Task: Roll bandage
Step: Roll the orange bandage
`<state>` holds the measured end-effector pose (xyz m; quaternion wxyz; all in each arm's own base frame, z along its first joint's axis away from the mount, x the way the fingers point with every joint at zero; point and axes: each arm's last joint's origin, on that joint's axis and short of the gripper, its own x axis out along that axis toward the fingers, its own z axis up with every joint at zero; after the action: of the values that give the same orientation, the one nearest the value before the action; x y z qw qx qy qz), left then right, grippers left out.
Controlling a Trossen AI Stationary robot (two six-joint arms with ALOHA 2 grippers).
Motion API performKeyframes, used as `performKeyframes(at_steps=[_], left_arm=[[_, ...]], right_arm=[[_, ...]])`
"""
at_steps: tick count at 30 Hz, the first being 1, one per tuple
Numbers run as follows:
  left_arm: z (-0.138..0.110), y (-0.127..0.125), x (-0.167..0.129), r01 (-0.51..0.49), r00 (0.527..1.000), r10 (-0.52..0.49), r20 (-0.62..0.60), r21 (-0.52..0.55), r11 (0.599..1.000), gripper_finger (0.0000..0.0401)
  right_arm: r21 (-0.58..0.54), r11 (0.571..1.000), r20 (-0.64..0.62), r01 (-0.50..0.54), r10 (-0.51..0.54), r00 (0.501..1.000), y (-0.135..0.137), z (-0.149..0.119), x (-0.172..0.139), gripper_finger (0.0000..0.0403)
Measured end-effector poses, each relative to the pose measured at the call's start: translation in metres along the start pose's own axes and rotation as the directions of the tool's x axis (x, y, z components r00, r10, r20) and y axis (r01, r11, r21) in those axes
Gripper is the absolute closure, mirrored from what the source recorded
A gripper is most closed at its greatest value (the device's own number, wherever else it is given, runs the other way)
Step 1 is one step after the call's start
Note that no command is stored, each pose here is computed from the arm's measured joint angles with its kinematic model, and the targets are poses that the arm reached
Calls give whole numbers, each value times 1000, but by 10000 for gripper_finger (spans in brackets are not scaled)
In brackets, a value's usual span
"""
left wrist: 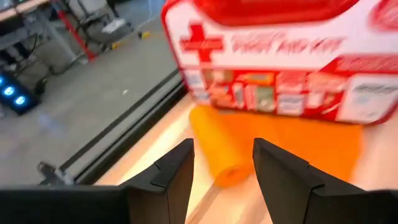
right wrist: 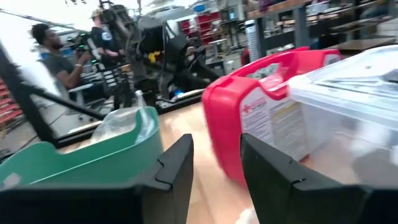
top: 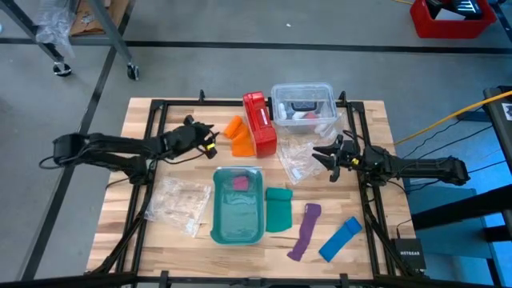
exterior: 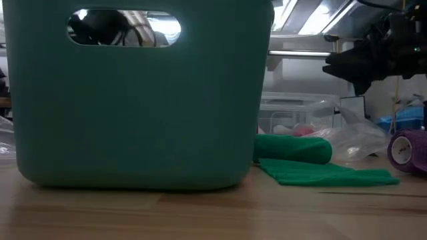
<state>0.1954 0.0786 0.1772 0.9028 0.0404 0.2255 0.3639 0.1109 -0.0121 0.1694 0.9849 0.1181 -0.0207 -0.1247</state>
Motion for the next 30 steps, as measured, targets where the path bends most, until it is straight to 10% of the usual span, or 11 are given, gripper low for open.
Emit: performKeyframes(at_steps=[8, 30], left_arm=[[-18, 16, 23, -94, 989, 84, -121, -82, 992, 244], [-44, 12, 58, 121, 976, -135, -174, -86, 989, 244]], right_arm=[[2, 995, 24, 101, -101, 995, -3, 1, 0, 267], [5, 987, 40, 159, -159, 986, -5, 1, 0, 267]])
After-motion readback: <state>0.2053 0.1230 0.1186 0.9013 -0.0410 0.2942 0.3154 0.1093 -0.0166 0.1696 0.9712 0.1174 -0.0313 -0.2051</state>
